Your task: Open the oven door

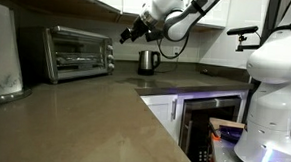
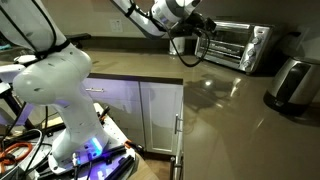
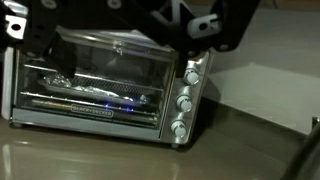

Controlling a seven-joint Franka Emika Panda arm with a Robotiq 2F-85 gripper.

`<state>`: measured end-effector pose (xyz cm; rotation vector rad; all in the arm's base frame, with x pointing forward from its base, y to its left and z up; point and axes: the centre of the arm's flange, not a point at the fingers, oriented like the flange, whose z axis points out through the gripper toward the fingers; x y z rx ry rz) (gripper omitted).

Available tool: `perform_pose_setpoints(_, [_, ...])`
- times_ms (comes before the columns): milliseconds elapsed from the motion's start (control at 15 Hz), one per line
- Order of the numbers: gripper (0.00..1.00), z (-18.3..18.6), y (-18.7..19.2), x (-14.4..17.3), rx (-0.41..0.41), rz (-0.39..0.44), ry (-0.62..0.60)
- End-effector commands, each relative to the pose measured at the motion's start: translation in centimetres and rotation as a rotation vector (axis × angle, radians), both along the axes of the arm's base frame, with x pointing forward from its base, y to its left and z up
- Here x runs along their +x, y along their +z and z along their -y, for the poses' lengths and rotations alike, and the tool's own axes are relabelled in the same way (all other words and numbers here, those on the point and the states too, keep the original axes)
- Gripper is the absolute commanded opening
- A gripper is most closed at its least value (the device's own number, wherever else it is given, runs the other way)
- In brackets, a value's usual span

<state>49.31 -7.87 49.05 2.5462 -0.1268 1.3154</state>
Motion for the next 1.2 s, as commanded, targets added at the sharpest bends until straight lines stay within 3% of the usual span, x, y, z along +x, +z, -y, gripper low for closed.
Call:
perform_pose_setpoints(0, [1.00,-0.2,0.4,0.2,-0.005,0.010,-0.002])
perform_pose_setpoints(333, [1.00,-0.7,0.5,0.4,-0.009,0.013,0.006])
perform_pose_setpoints(533, [1.00,-1.0,0.5,2.8,-0.014,0.132,0.033])
perform_pose_setpoints(800, [1.00,-1.4,3.9,5.3,-0.014,0.301,0.105])
perform_pose_setpoints(933, [1.00,-1.9,4.9,6.4,0.030,0.346,0.117])
perform_pose_setpoints(1133, [1.00,-3.5,4.0,6.8,0.170,0.323,0.111])
